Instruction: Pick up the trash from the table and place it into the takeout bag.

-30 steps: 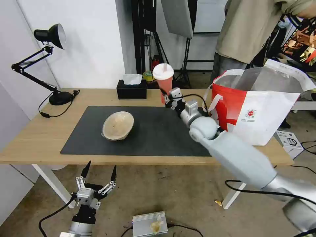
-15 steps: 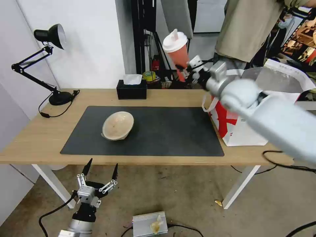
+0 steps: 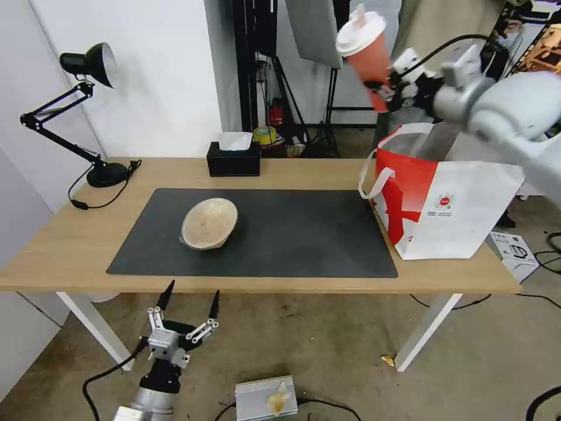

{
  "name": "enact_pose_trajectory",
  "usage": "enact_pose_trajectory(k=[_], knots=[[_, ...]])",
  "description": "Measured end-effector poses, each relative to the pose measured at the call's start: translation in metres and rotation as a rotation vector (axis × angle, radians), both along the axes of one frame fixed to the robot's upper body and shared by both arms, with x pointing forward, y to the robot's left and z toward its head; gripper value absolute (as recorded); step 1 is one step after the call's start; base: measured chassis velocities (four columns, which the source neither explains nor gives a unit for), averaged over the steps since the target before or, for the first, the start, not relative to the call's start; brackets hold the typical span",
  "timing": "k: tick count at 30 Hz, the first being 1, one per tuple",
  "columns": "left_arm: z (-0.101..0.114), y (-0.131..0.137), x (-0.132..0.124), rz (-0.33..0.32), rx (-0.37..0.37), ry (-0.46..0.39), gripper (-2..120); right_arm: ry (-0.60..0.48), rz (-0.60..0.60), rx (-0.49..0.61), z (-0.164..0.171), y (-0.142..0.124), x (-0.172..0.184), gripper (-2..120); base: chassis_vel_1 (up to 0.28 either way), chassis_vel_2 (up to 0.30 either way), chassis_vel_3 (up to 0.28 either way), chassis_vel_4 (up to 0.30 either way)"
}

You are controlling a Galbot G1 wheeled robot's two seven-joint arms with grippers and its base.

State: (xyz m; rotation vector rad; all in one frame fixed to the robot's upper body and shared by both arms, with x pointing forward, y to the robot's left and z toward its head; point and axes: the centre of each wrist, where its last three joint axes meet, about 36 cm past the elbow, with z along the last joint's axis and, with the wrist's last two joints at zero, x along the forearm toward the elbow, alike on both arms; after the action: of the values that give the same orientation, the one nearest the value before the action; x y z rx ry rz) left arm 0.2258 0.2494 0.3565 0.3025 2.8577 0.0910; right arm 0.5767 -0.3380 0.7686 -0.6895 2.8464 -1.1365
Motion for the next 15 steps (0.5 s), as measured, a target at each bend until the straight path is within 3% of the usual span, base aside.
enact_pose_trajectory(k=[3, 15], knots=[[0.001, 0.002, 0.0, -0.009, 0.009, -0.003, 100, 0.014, -0.043, -0.065, 0.008, -0.031, -0.002, 3, 0.0, 0.0, 0.0, 0.0], [0.003, 0.006, 0.002, -0.025, 0.021, -0.009, 100, 0.063, -0.09, -0.257, -0.004, -0.095, -0.002, 3, 0.0, 0.0, 0.0, 0.0]])
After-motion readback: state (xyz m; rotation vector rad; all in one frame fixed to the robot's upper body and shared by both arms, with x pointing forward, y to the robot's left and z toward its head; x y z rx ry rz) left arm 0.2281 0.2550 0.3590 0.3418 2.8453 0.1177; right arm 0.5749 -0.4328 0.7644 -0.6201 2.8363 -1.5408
